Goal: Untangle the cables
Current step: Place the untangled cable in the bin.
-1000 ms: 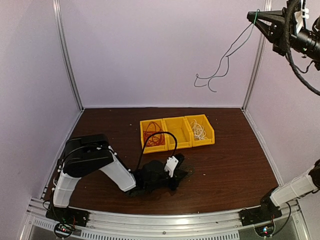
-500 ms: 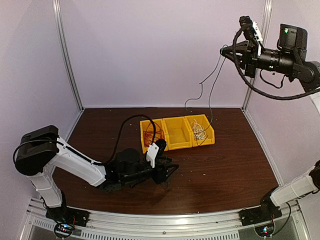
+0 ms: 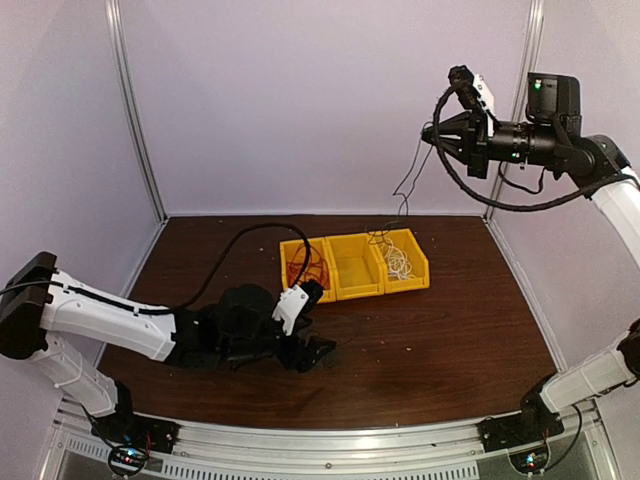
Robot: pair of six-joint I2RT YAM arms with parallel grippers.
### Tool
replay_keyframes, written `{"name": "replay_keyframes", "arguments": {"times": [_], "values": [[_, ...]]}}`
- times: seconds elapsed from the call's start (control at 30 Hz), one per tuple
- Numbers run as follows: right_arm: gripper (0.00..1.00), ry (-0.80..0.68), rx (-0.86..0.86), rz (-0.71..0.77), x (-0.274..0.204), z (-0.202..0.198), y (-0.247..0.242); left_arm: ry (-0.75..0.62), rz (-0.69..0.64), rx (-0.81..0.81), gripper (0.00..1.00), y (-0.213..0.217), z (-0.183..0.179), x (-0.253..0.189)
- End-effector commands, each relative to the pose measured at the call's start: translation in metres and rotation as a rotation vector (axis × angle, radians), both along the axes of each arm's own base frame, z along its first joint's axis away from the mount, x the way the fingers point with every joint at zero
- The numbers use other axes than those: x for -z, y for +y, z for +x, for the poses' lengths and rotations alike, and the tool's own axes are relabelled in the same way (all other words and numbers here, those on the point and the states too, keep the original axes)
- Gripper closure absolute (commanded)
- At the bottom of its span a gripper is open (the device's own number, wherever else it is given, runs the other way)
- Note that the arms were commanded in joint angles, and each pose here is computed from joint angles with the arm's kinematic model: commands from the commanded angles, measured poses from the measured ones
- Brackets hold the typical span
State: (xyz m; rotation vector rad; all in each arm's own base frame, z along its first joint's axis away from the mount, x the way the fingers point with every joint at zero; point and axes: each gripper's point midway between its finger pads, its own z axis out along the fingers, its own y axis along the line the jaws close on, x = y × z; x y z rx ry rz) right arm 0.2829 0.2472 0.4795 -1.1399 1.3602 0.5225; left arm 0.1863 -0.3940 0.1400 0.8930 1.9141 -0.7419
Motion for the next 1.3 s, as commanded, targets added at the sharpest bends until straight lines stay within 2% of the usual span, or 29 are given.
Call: {"name": "replay_keyframes", "arguments": {"times": [0.0,0.1,0.2,0.3,0.47,0.57,0.67,0.77,0.9,1.07,1.27], "values": [[1.00,0.002,-0.001,0.041,-0.002,0.015,0.007,-0.017,0.050,-0.062,0.20,0.014,0.012,-0.029],[1.00,0.007,0.016,0.042,0.001,0.028,0.012,0.003,0.136,-0.049,0.17,0.022,0.017,-0.034],[1.00,0.017,0.033,0.042,0.005,0.042,0.016,-0.050,0.214,-0.107,0.17,0.037,0.030,-0.053],[1.00,0.023,0.052,0.038,0.010,0.056,0.020,-0.109,0.176,-0.212,0.12,0.057,0.057,-0.091],[1.00,0.055,0.069,0.030,0.025,0.075,0.027,-0.220,0.030,-0.481,0.03,0.106,0.122,-0.170],[1.00,0.078,0.071,0.027,0.034,0.087,0.033,-0.307,-0.051,-0.631,0.02,0.133,0.153,-0.204],[1.00,0.106,0.078,0.013,0.050,0.101,0.039,-0.406,-0.047,-0.751,0.02,0.155,0.177,-0.209],[1.00,0.143,0.091,-0.012,0.072,0.117,0.045,-0.378,-0.027,-0.801,0.02,0.175,0.196,-0.187],[1.00,0.197,0.103,-0.048,0.107,0.137,0.053,-0.364,-0.046,-0.806,0.02,0.198,0.195,-0.167],[1.00,0.259,0.133,-0.096,0.151,0.162,0.059,-0.450,-0.079,-0.807,0.02,0.211,0.181,-0.198],[1.00,0.332,0.192,-0.159,0.202,0.191,0.064,-0.489,-0.066,-0.796,0.03,0.216,0.174,-0.212]]}}
